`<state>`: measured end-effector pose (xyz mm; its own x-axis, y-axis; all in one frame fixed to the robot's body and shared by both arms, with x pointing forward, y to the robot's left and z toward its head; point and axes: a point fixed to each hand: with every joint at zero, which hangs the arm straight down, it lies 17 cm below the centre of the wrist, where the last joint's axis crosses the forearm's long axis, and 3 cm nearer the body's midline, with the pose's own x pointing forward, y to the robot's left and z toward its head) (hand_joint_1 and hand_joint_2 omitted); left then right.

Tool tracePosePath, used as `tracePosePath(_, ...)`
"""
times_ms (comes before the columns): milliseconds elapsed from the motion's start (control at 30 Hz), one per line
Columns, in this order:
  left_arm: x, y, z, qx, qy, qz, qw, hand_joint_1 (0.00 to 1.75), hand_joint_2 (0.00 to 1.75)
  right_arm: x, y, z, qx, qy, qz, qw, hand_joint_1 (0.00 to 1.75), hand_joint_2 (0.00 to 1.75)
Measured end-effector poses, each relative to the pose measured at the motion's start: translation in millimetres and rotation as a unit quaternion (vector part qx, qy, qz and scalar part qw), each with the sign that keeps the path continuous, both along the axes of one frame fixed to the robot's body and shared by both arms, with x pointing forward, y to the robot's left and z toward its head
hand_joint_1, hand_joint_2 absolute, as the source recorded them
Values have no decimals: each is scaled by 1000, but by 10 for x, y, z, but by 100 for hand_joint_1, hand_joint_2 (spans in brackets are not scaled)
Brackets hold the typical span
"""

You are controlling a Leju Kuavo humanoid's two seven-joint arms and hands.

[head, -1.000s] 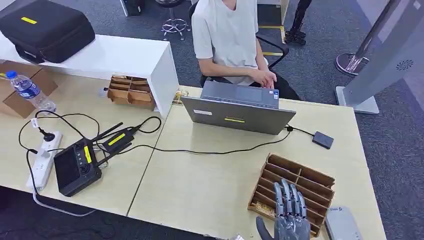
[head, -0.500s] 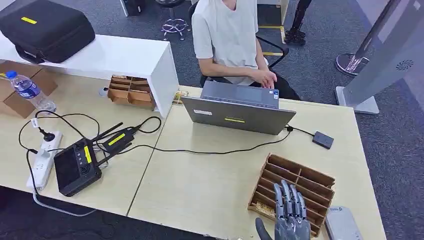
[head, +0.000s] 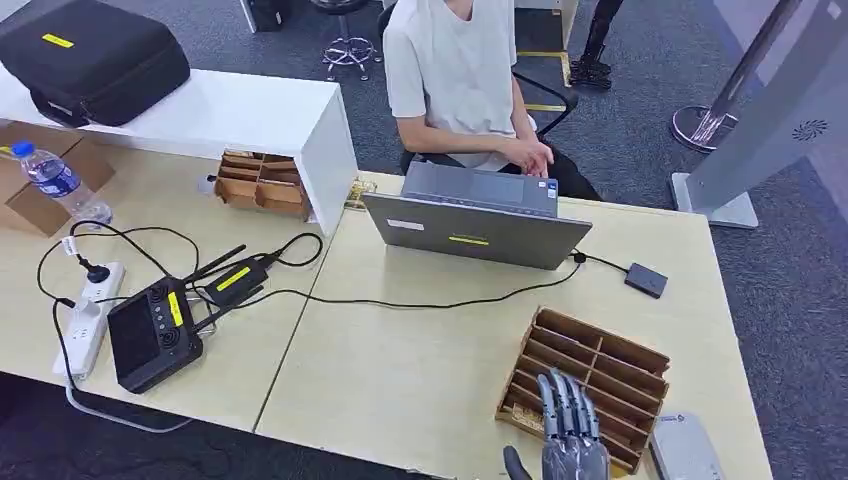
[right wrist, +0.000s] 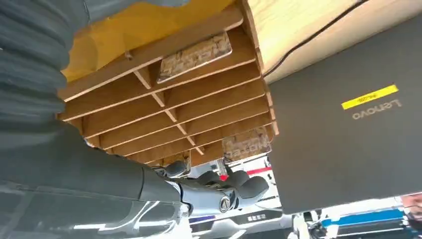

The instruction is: Pass the card to the sensor for recognition and then transmit it.

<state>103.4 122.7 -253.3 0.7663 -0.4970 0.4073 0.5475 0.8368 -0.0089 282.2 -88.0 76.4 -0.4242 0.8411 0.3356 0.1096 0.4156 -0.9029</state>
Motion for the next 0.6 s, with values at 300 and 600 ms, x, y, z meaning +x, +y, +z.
tracePosePath(300,-26,18,-18,9,17,-5,1000,0,175,0,75,-149,-2,11,16,1000,0,175)
tracePosePath(600,-28,6,-16,8,22,-8,1000,0,175,46,69,-267,1,25,10,1000,0,175)
